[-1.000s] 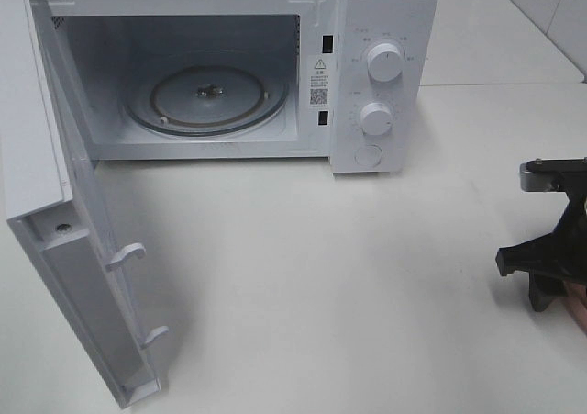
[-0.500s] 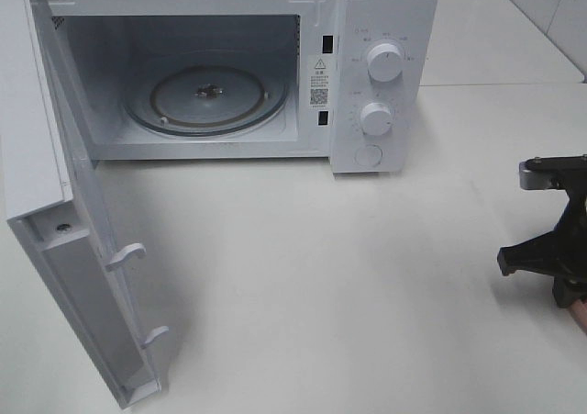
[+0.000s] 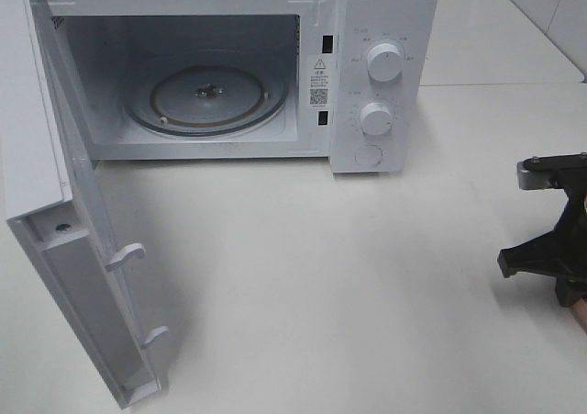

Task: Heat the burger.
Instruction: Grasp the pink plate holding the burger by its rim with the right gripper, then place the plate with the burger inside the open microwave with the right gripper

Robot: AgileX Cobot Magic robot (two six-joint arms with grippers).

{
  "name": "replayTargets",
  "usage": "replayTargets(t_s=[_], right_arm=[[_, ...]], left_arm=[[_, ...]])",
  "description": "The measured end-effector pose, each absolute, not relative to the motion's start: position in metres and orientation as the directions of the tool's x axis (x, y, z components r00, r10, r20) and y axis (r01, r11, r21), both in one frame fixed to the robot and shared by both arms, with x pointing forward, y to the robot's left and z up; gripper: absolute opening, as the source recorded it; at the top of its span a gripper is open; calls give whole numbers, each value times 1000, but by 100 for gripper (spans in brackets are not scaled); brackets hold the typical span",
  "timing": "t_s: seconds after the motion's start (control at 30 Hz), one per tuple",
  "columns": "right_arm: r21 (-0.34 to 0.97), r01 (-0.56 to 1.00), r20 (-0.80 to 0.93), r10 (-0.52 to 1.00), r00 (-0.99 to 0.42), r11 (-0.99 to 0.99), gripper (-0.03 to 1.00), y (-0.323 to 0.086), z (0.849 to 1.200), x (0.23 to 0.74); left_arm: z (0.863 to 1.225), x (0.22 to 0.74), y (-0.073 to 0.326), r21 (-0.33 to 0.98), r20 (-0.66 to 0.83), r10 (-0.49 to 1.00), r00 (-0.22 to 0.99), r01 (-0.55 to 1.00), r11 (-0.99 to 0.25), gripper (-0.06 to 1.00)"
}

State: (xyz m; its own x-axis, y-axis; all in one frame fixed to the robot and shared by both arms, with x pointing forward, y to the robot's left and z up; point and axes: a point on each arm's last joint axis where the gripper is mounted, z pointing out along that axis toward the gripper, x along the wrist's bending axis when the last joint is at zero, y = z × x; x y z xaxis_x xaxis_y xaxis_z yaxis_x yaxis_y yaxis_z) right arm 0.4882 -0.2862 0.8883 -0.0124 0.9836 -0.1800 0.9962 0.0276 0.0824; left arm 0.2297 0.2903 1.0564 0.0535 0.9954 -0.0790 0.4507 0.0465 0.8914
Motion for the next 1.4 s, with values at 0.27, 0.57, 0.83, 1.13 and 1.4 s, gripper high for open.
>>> replayTargets(t_s=[0.27,0.57,0.83,1.13,1.4], right_arm=[[57,996,-249,967,-55,71,0,-274,889,484],[60,996,-313,949,-45,67,0,-268,891,481],[63,993,-370,926,-72,103,0,-257,893,478],[52,987,-419,900,-120,155,1,-247,894,474],[30,980,-475,865,-161,199,1,-241,897,471]], left_arm=[[1056,230,290,891,-79,995,54,451,47,93],[1056,230,290,891,-79,995,54,451,47,93],[1056,230,290,891,-79,995,54,451,47,93],[1056,230,290,891,-79,995,54,451,47,93],[1056,230,290,891,-79,995,54,451,47,93]])
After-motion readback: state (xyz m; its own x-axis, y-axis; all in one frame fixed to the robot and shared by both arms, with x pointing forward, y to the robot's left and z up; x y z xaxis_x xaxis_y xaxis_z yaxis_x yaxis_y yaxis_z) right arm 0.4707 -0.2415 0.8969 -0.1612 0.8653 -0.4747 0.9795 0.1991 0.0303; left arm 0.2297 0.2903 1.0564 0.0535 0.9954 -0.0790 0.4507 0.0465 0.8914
